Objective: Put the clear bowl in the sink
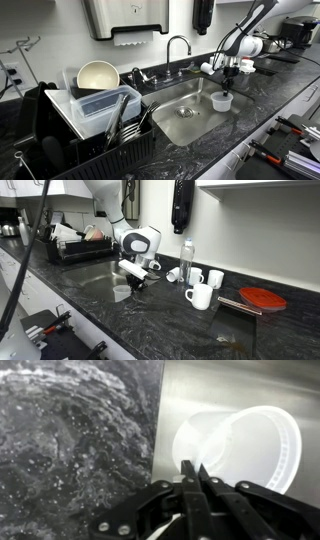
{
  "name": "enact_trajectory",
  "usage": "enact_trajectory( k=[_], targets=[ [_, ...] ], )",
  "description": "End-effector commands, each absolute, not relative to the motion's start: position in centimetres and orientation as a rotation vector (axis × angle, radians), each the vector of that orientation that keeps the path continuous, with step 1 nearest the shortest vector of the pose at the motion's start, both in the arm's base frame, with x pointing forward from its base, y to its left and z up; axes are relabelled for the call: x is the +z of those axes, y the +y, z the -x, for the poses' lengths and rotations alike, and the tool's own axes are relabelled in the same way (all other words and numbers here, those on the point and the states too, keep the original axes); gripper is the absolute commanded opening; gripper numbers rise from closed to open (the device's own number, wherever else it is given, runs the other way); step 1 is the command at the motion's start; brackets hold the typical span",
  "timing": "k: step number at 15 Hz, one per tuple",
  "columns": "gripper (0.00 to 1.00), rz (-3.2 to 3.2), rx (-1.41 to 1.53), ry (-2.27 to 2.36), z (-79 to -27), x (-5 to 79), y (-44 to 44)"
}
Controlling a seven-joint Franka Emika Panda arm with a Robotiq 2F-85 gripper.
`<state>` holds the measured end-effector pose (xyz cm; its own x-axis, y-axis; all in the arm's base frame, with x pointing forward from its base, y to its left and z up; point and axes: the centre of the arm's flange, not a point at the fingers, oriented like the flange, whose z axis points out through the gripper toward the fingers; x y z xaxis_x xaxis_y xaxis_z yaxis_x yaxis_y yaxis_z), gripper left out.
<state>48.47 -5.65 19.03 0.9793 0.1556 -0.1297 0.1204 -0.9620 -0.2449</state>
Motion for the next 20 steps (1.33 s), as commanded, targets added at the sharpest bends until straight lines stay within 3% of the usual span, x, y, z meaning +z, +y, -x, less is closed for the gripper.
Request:
enact_trajectory(
  k=[1,18,20],
  targets=[
    [0.01,2.848,0.194,-0.223,-49.5,17.6,-5.8],
    [0.01,2.792,0.247,-0.311,-50.0,13.6,-2.7],
    [0.14,2.784,0.240,-0.316,-50.7,13.7,-2.8]
  ],
)
